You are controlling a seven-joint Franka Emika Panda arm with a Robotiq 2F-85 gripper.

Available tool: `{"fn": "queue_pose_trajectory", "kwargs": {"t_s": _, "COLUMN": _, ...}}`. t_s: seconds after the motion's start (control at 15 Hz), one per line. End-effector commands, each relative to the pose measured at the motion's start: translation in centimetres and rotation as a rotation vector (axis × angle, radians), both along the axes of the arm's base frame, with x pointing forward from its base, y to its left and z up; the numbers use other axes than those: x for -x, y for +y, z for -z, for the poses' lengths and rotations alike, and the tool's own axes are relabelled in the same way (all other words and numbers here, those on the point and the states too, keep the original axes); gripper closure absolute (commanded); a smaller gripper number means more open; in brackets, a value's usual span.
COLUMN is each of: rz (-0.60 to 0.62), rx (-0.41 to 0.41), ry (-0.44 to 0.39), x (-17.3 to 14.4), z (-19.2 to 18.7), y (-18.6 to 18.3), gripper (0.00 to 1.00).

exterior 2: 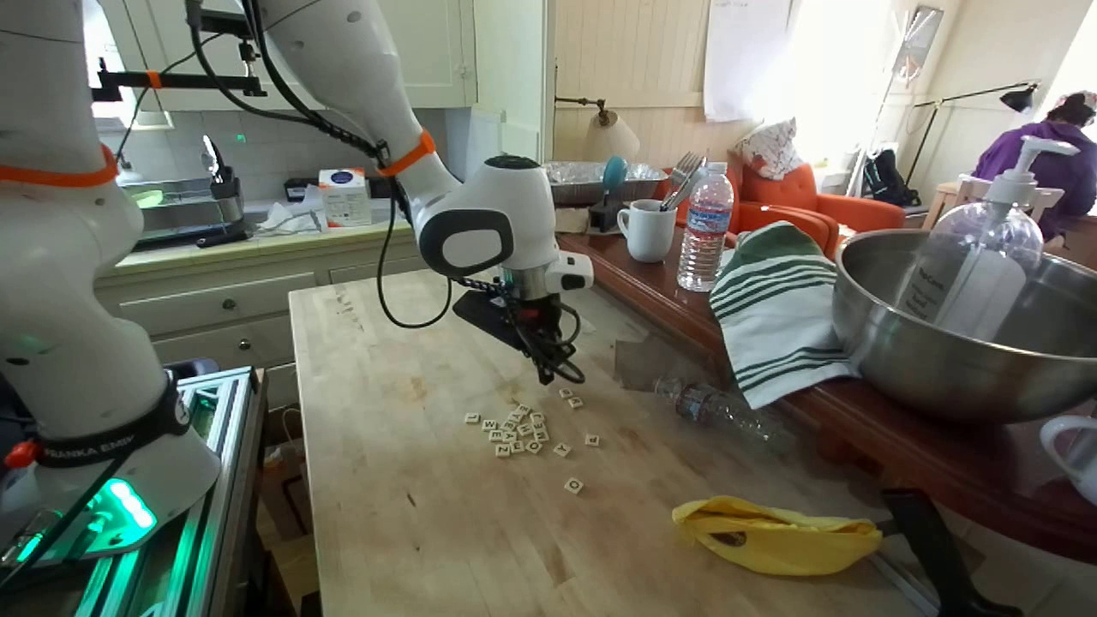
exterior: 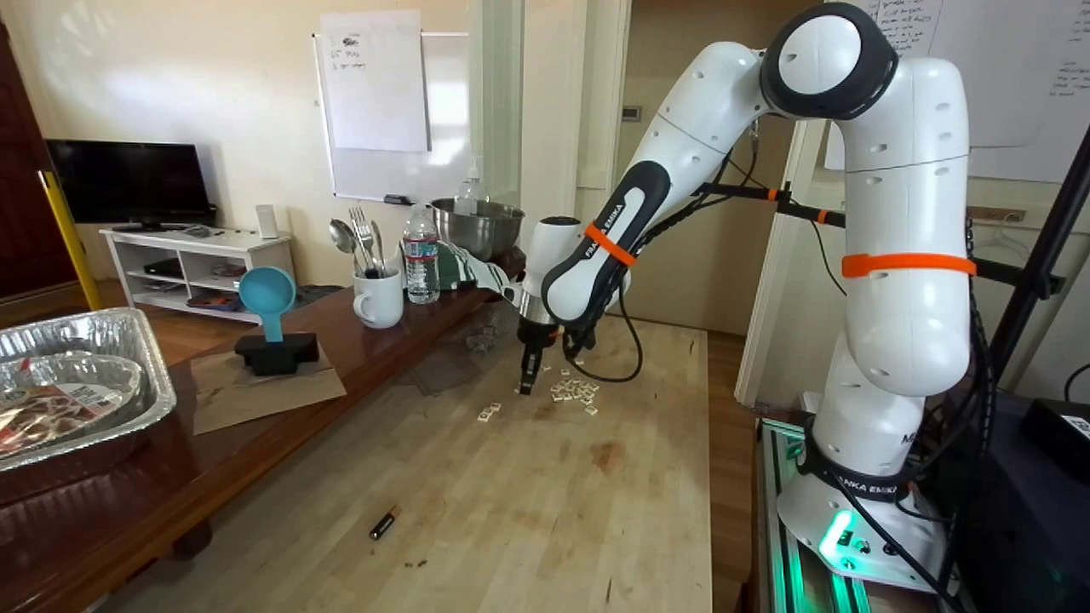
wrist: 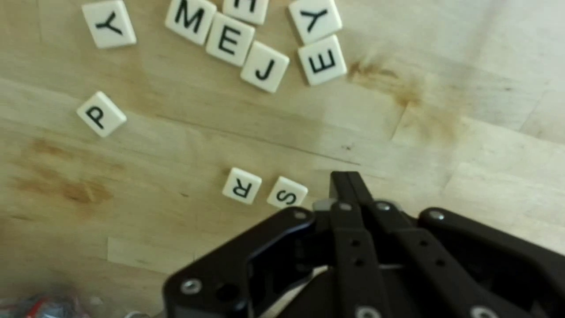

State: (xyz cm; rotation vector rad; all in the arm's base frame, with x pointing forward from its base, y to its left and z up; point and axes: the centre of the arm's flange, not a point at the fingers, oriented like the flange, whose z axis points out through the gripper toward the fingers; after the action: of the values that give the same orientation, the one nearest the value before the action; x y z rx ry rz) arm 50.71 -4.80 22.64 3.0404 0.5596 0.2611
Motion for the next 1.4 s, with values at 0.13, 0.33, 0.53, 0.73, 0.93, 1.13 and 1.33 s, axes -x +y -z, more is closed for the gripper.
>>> {"fn": "queue_pose_trajectory", "kwargs": {"t_s": 0.13, "rz": 0.104, "rx": -0.006, "ry": 0.061, "x": 2.8, "z": 1.0, "y": -1.7, "gripper": 1.0}}
{"fn": "queue_pose_trajectory", "kwargs": {"t_s": 0.33, "rz": 0.133, "rx": -0.012, "ry": 0.061, "x": 3.4, "z": 1.0, "y": -2.0, "gripper": 1.0}}
{"fn": "queue_pose_trajectory", "kwargs": {"t_s": 0.53, "rz": 0.156, "rx": -0.018, "ry": 0.059, "x": 3.8, "z": 0.8, "y": -2.2, "gripper": 1.0}}
{"fn": "queue_pose_trajectory", "kwargs": {"t_s": 0.73, "rz": 0.177, "rx": -0.02, "ry": 0.05, "x": 4.4, "z": 0.4, "y": -2.3, "gripper": 1.0}}
{"fn": "queue_pose_trajectory", "kwargs": {"t_s": 0.93, "rz": 0.205, "rx": -0.03, "ry": 0.029, "x": 4.8, "z": -0.2, "y": -2.7, "gripper": 1.0}}
{"fn": "queue_pose_trajectory", "kwargs": {"t_s": 1.13, "rz": 0.23, "rx": -0.03, "ry": 0.037, "x": 5.1, "z": -0.5, "y": -3.0, "gripper": 1.0}}
{"fn": "queue_pose_trajectory", "kwargs": {"t_s": 1.33, "rz": 0.252, "rx": -0.033, "ry": 0.042, "x": 5.2, "z": -0.2, "y": -3.5, "gripper": 1.0}}
